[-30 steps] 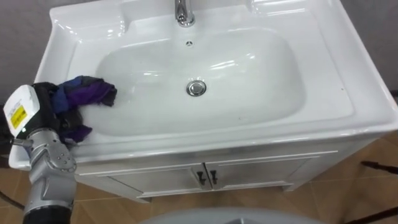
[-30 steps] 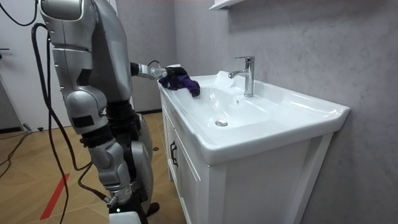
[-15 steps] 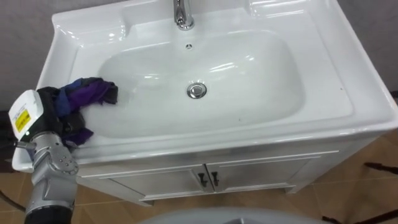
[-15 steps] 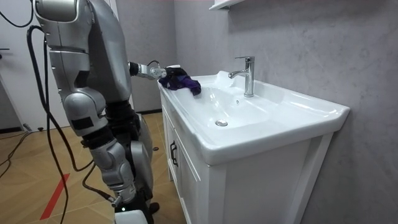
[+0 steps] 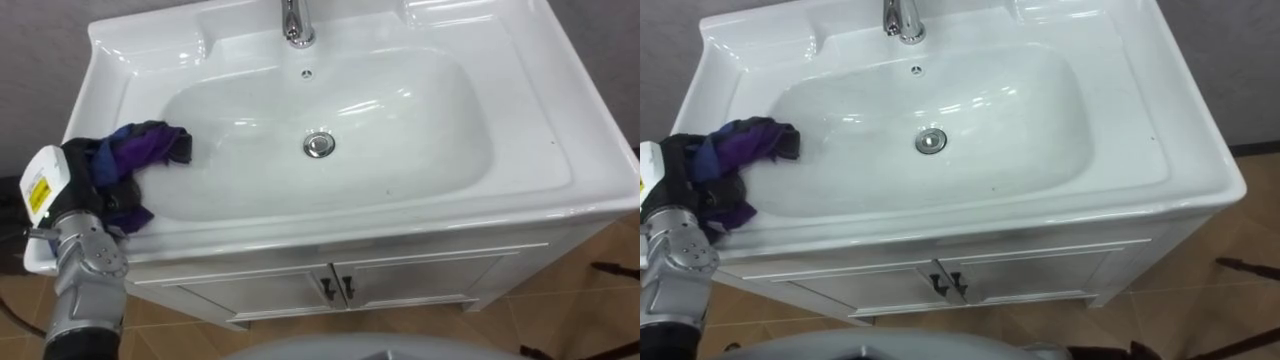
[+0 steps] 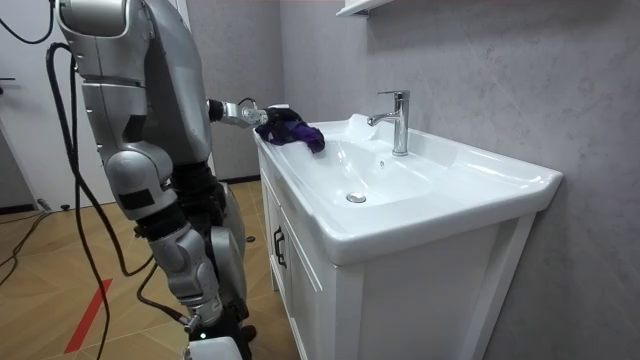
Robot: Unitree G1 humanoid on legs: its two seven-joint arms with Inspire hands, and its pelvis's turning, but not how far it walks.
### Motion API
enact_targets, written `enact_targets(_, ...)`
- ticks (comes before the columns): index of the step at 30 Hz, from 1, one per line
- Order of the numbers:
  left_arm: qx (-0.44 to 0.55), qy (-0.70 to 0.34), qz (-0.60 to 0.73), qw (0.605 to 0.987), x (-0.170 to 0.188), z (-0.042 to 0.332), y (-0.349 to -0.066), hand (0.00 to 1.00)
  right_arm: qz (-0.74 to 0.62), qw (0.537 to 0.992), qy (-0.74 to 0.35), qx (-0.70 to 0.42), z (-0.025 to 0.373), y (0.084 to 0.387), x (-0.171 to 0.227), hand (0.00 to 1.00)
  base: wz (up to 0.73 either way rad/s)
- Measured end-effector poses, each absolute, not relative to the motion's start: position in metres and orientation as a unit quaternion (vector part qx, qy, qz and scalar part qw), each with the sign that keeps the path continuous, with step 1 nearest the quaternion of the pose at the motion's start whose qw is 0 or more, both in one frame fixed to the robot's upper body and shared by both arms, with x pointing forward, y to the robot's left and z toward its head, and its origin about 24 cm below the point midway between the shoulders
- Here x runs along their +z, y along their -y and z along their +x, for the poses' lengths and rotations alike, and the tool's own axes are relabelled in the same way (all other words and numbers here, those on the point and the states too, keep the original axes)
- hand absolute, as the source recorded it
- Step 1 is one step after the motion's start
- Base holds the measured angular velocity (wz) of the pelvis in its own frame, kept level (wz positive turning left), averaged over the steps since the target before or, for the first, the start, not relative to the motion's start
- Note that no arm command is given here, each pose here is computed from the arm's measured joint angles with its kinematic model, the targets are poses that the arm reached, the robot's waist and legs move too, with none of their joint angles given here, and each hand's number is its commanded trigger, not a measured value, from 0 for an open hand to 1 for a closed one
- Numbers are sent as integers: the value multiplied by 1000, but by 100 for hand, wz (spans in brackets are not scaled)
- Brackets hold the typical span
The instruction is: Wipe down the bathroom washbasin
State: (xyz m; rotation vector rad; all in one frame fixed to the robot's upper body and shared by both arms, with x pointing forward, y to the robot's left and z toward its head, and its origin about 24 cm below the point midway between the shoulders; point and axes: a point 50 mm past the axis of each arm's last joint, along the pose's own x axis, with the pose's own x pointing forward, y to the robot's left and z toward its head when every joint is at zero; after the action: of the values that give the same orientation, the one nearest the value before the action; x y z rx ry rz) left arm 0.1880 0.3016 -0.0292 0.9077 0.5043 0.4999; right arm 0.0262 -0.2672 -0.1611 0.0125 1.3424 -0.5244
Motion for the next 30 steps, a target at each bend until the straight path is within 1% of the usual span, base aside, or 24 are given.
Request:
enact_targets(8,245,-215,392,860,-18,196,-299,0,13,753,-615,-234,27,265,-162,0,5)
enact_targets(11,250,-192,382,869,-8,202,-297,0,15,753,-616,-232,27,264,-162,0,7)
enact_targets(16,253,-134,371,883,18,219,-290,0,22,751,-619,-229,27,260,-164,0,1)
enact_targets(18,250,-128,369,886,21,222,-289,0,23,752,-618,-228,28,260,-164,0,0)
enact_targets(27,253,-51,332,907,55,230,-279,0,21,756,-614,-226,33,259,-164,0,0)
enact_targets(30,254,-34,331,908,63,231,-277,0,21,756,-614,-228,33,258,-164,0,0)
